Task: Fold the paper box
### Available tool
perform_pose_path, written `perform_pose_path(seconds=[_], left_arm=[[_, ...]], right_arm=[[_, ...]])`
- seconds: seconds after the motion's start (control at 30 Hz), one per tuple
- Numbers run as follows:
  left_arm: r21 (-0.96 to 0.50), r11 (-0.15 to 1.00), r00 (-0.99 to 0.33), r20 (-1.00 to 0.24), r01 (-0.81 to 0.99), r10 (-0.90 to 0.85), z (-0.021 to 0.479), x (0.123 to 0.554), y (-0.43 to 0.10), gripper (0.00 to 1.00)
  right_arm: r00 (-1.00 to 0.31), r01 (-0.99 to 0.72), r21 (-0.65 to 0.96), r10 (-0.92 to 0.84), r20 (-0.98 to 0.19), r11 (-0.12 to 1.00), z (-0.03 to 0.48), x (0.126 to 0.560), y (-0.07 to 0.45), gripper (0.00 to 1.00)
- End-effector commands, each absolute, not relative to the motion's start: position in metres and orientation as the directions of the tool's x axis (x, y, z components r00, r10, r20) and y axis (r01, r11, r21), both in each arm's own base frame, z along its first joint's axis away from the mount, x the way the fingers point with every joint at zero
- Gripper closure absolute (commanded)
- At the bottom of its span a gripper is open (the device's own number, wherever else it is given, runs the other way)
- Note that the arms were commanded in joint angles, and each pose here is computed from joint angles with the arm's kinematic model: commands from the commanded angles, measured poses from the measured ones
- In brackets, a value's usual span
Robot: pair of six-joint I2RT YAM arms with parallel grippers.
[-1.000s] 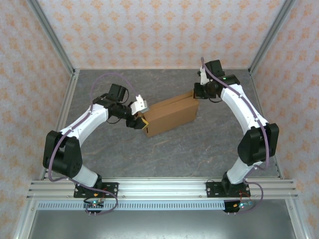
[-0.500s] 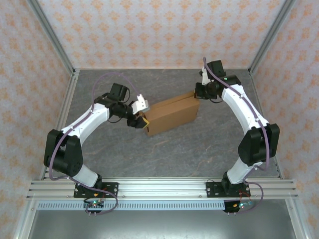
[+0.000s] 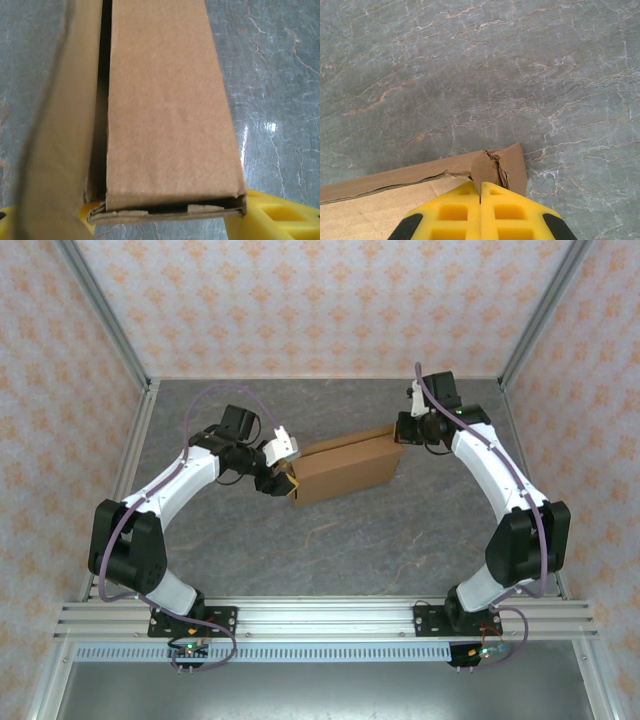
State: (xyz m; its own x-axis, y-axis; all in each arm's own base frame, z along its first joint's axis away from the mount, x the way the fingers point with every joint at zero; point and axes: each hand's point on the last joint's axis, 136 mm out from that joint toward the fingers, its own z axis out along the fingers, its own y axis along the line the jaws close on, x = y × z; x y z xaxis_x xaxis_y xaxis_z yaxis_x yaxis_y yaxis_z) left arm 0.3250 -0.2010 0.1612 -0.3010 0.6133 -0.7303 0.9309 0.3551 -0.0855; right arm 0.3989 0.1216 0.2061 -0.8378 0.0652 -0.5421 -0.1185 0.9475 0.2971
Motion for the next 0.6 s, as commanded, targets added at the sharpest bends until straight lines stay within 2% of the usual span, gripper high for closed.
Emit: perform_pose_path(seconds=[0.0, 0.33, 0.57], left_arm=[[-0.080, 0.390, -0.324, -0.721, 0.917, 0.613, 0.164, 0.333, -0.198, 0.33], [-0.089, 0.402, -0.339, -0.717, 0.911, 0.609, 0.164, 0.335, -0.198, 0.34], [-0.105, 0.449, -0.388, -0.694, 0.887, 0.606, 0.161, 0.333, -0.191, 0.29]], right_arm=[[-0.876, -0.071, 0.223, 0.046, -0.480, 0.972, 0.180, 0.386, 0.103, 0.98], [-0.876, -0.103, 0.210, 0.011, -0.481, 0.972, 0.189, 0.387, 0.105, 0.98], [-0.870, -0.076, 0.204, 0.035, -0.492, 0.976, 0.198, 0.386, 0.107, 0.98]])
